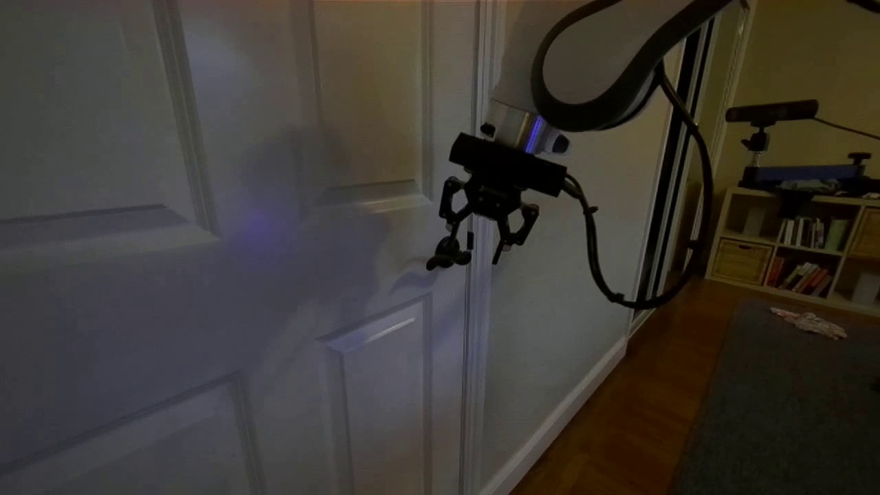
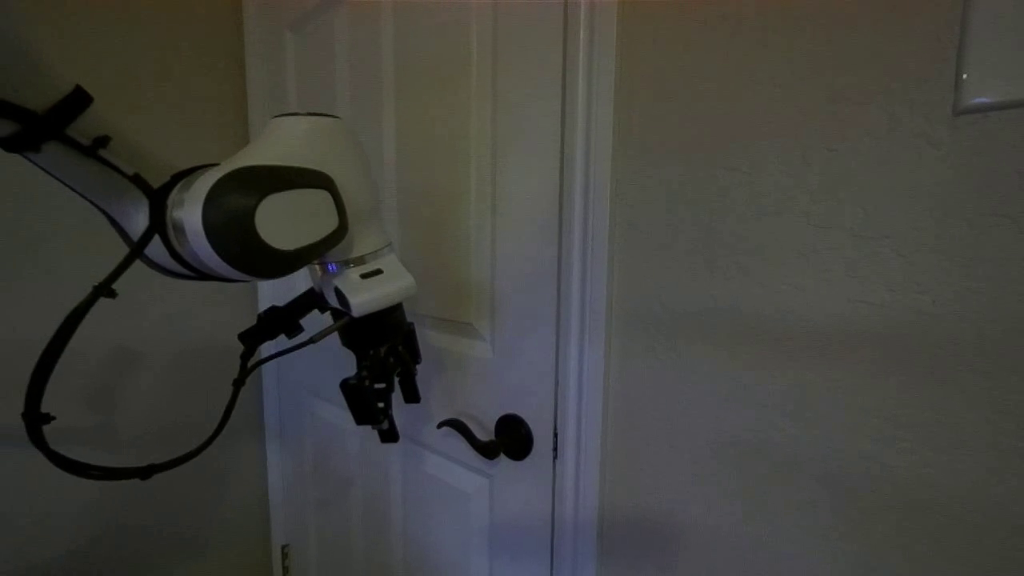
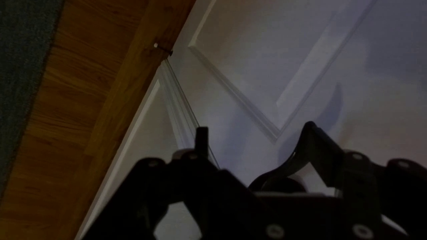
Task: Open the door
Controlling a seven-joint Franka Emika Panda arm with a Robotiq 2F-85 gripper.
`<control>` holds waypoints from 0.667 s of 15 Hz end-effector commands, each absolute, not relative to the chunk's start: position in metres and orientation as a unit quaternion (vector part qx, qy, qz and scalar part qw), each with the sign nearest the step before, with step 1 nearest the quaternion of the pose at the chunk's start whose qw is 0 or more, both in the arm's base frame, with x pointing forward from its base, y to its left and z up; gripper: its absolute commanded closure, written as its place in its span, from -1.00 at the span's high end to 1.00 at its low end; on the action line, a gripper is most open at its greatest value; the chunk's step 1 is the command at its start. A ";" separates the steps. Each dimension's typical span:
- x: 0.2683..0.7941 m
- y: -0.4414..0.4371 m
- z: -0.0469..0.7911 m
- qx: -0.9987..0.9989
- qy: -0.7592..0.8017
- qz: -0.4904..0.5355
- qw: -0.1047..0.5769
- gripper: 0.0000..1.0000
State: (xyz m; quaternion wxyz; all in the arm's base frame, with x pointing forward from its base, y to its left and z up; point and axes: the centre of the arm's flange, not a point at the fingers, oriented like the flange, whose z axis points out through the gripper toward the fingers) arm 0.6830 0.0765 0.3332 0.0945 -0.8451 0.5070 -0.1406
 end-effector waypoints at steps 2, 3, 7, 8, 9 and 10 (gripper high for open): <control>0.712 0.072 0.321 -0.827 0.531 -0.157 0.100 0.55; 0.716 0.070 0.318 -0.825 0.533 -0.159 0.099 0.53; 0.732 0.066 0.312 -0.818 0.539 -0.169 0.107 0.41; 0.735 0.067 0.311 -0.817 0.539 -0.171 0.110 0.40; 0.739 0.068 0.311 -0.816 0.539 -0.174 0.114 0.38; 0.741 0.070 0.309 -0.815 0.540 -0.174 0.117 0.33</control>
